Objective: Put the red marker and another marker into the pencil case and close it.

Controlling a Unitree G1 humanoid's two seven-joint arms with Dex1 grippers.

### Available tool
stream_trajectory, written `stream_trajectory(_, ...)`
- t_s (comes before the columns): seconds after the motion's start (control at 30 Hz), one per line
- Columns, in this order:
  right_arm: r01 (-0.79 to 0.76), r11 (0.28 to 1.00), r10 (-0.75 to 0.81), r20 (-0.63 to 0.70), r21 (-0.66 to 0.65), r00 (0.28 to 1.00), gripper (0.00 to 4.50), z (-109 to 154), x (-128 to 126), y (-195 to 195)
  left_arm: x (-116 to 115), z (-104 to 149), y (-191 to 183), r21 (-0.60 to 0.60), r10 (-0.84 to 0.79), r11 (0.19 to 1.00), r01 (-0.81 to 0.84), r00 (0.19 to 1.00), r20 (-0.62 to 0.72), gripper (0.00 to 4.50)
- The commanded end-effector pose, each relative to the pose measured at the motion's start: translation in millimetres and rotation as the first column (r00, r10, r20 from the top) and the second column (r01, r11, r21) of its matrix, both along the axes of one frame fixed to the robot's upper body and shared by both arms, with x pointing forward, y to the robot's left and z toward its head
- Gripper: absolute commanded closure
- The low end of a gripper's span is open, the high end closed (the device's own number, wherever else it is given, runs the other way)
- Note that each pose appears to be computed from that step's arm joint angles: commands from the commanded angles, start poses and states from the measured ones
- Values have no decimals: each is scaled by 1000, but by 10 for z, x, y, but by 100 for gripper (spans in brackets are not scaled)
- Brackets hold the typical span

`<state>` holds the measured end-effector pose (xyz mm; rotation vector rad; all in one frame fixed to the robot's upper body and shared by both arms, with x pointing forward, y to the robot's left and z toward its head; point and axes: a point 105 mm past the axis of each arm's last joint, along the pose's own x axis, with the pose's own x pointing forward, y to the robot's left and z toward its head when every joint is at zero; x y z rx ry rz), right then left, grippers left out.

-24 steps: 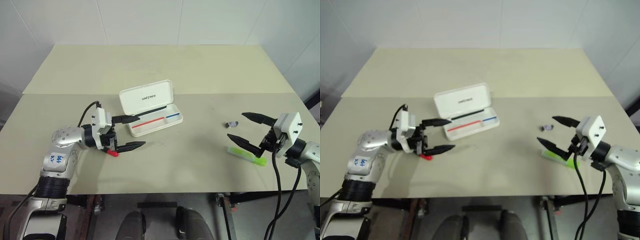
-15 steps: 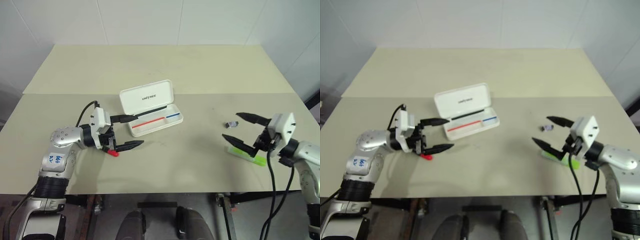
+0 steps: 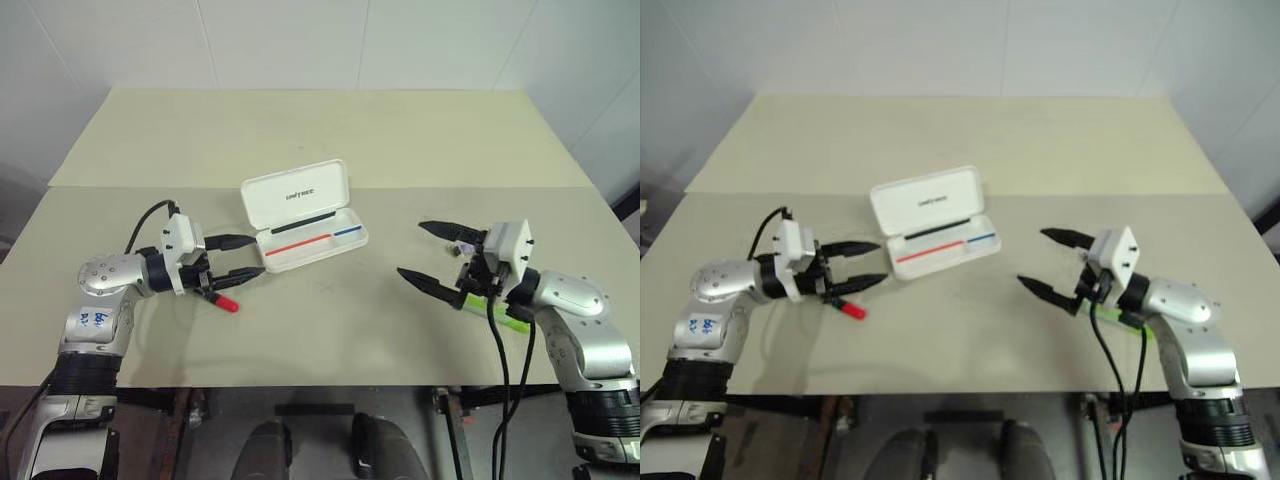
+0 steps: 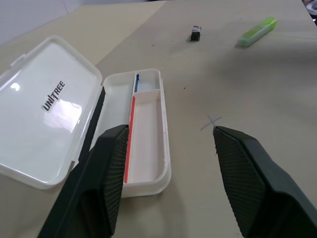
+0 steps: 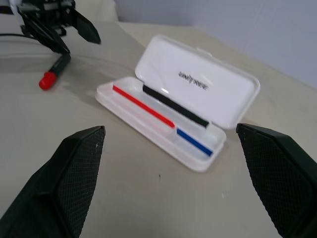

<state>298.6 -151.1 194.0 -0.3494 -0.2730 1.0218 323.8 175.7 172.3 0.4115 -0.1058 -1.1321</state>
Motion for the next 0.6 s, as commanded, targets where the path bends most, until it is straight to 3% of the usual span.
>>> stream_trajectory(0.03, -53, 999, 53, 34, -5, 998, 0, 68, -72, 110, 32, 17, -87, 44, -16, 999, 15, 1000, 20, 161)
stream_trajectory(0.6, -88, 996, 86, 61, 26, 994, 0, 64, -151, 345, 170, -232, -194, 185, -15, 982, 34, 995, -99, 161)
